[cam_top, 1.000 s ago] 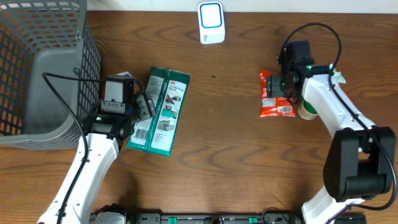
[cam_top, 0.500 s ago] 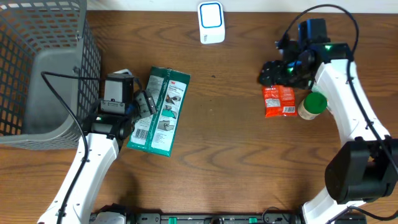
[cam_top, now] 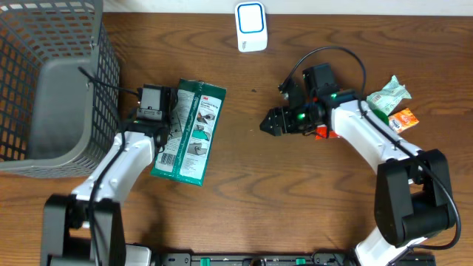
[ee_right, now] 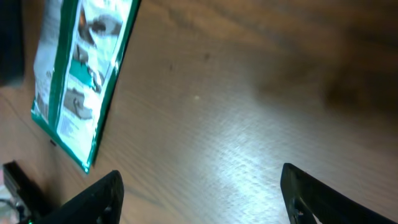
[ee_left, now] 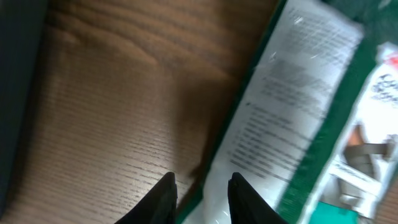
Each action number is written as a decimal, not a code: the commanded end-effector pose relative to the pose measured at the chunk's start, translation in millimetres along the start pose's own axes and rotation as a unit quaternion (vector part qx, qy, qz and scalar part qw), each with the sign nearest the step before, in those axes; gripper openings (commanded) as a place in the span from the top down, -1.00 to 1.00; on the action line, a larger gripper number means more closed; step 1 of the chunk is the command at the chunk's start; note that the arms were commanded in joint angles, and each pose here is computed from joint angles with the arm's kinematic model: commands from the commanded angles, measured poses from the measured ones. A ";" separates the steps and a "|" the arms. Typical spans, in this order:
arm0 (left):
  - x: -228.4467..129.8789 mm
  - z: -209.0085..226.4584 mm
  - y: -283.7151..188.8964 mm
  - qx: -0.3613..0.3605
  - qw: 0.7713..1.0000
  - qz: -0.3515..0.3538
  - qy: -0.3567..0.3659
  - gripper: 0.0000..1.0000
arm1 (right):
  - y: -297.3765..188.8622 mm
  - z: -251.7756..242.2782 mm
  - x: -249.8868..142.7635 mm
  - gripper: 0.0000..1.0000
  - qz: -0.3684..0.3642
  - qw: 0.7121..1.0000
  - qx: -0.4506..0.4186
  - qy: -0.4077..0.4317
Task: Scan the item barcode
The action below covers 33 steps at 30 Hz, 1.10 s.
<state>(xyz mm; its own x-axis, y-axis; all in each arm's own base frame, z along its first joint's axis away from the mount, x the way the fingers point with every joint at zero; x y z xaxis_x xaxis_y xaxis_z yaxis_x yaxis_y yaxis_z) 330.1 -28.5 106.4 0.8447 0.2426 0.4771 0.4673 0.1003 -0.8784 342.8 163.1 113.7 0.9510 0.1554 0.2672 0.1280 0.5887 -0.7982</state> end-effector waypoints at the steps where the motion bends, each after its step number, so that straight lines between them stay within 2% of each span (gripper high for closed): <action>1: -7.9 4.7 20.2 0.022 0.999 0.026 0.015 0.42 | 12.2 10.8 -9.9 -0.48 0.008 0.999 0.020 0.040; 9: -36.8 -18.4 36.0 -0.081 0.989 0.120 0.013 0.42 | 35.6 19.4 -24.3 -0.43 0.000 0.997 0.046 0.060; 12: -43.9 -22.6 35.0 -0.097 0.985 0.141 0.013 0.42 | 41.9 17.3 -27.6 -0.43 -0.012 0.997 0.052 0.058; 21: -44.0 -33.1 33.9 -0.106 0.985 0.132 0.028 0.42 | 50.7 22.5 -21.0 -0.36 -0.060 0.993 0.103 0.006; 24: -38.4 -35.5 34.8 -0.112 0.987 0.116 0.027 0.42 | 49.0 26.2 -13.1 -0.51 -0.081 0.990 0.111 -0.018; 27: -35.2 -37.5 35.4 -0.117 0.987 0.107 0.027 0.42 | 48.8 28.5 -11.2 -0.53 -0.087 0.989 0.114 -0.033; 33: -39.0 -51.8 36.1 -0.128 0.985 0.101 0.055 0.43 | 52.8 30.9 -19.2 -0.43 -0.072 0.989 0.109 -0.071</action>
<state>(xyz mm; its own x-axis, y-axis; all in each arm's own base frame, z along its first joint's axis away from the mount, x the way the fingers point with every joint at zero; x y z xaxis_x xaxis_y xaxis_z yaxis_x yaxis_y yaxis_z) 328.1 -73.0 63.7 0.9320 0.1869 0.3104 0.3419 -0.1699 -0.9243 331.0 209.6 88.1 0.8926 0.0926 0.4413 0.2235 0.7591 -0.6114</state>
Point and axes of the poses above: each gripper's point midway between its finger pads, its own y axis out along the fingers, its own z axis along the line the jaws close on, x = y × z, the point moved 6 cm from there along -y, back along the fingers, and after that the axes turned 1 degree about -y, right-handed, at the moved point
